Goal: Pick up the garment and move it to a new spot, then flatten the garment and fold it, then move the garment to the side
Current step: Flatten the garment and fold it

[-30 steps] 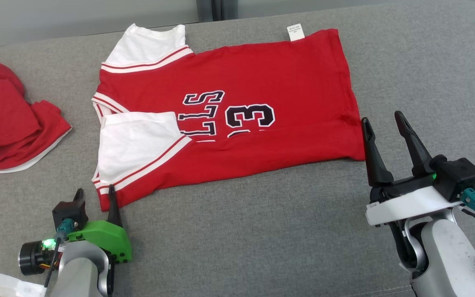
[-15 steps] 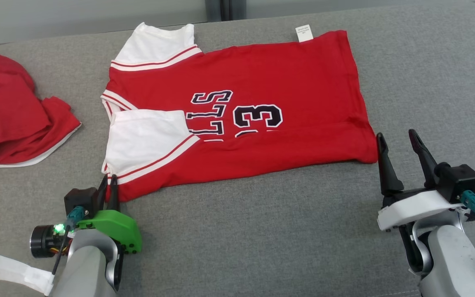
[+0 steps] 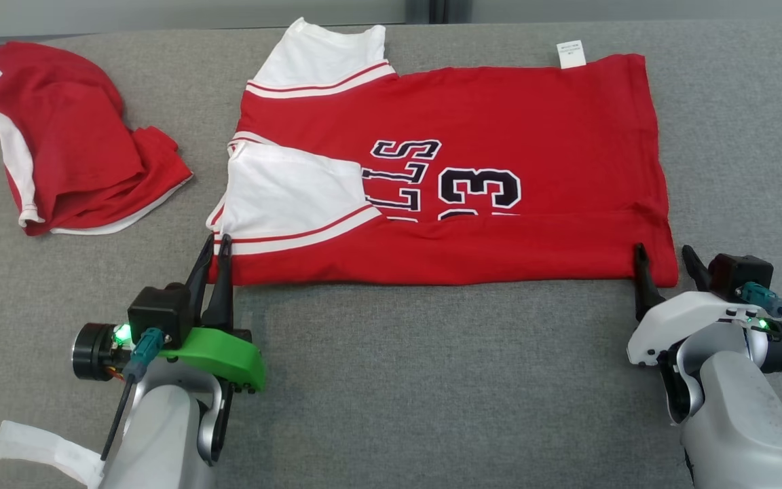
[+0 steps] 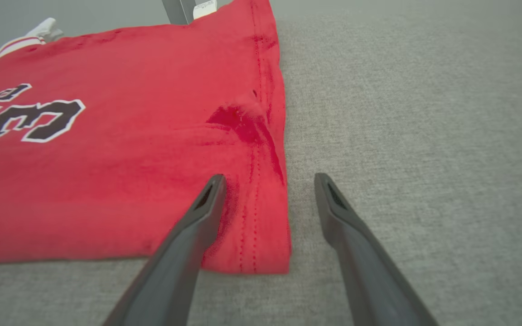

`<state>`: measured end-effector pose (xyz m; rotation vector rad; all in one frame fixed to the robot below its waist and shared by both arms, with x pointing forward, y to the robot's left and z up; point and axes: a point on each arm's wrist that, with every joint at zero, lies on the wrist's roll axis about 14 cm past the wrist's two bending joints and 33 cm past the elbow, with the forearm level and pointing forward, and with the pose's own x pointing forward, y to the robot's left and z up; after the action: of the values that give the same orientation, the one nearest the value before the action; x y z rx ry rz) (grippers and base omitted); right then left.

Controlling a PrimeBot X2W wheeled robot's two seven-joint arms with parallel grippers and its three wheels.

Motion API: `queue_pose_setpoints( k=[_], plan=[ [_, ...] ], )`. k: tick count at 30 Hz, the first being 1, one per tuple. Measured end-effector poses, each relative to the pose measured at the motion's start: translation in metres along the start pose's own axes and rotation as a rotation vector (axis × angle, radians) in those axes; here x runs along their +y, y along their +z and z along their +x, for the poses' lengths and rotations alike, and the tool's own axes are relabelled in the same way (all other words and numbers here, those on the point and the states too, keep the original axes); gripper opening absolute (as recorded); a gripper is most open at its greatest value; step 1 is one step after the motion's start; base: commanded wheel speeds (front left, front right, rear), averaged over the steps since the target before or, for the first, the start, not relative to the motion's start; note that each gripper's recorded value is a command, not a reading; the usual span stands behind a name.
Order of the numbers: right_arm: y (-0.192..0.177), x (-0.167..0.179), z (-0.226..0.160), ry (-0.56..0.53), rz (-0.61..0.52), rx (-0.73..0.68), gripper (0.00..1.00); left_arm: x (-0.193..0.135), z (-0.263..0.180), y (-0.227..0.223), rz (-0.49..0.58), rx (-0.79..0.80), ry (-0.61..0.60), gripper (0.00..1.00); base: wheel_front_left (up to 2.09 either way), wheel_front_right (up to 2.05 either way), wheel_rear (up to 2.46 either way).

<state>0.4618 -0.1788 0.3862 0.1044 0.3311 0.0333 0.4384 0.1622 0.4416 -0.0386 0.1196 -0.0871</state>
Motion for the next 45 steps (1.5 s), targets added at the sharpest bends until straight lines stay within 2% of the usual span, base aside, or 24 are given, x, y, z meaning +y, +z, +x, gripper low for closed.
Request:
queue_pose_setpoints(
  k=[2,8,9,10,11,16,22,29,33,37,45],
  plan=[
    [-0.007,0.005,0.005,0.004,0.022,0.028,1.0,0.001,-0.002,0.0,0.003,-0.001,0.0,0.0,0.0,0.0,0.0],
    [-0.018,0.011,0.018,0.022,-0.032,0.087,1.0,0.003,-0.007,-0.004,0.004,0.01,0.002,0.0,0.0,0.0,0.0],
    [-0.018,0.012,0.019,0.023,-0.028,0.091,0.84,0.002,-0.007,-0.005,0.005,0.013,0.001,0.0,0.0,0.0,0.0],
    [-0.018,0.013,0.02,0.026,-0.028,0.096,0.29,0.001,-0.008,-0.006,0.004,0.017,0.0,0.0,0.0,0.0,0.0],
    [-0.019,0.015,0.02,0.029,-0.028,0.099,0.0,0.001,-0.009,-0.008,0.004,0.021,-0.001,0.0,0.0,0.0,0.0],
    [-0.015,0.021,0.019,0.052,-0.05,0.089,0.0,-0.001,-0.012,-0.014,0.001,0.041,-0.005,0.0,0.0,0.0,0.0],
    [-0.003,0.01,0.012,0.052,-0.12,0.055,0.0,-0.002,-0.023,-0.032,-0.015,0.103,0.001,0.0,0.0,0.0,0.0],
    [0.008,-0.006,-0.006,0.032,-0.139,0.044,0.0,-0.005,-0.045,-0.049,-0.023,0.163,0.001,0.0,0.0,0.0,0.0],
    [-0.003,-0.008,-0.024,0.024,-0.095,0.091,0.0,-0.009,-0.062,-0.056,-0.027,0.183,-0.011,0.0,0.0,0.0,0.0],
    [0.002,-0.014,-0.039,0.015,-0.043,0.095,0.0,-0.011,-0.074,-0.052,-0.051,0.164,-0.011,0.0,0.0,0.0,0.0],
    [-0.018,-0.011,-0.071,0.048,0.02,0.176,0.0,-0.02,-0.089,-0.055,-0.042,0.183,-0.045,0.0,0.0,0.0,0.0]
  ],
)
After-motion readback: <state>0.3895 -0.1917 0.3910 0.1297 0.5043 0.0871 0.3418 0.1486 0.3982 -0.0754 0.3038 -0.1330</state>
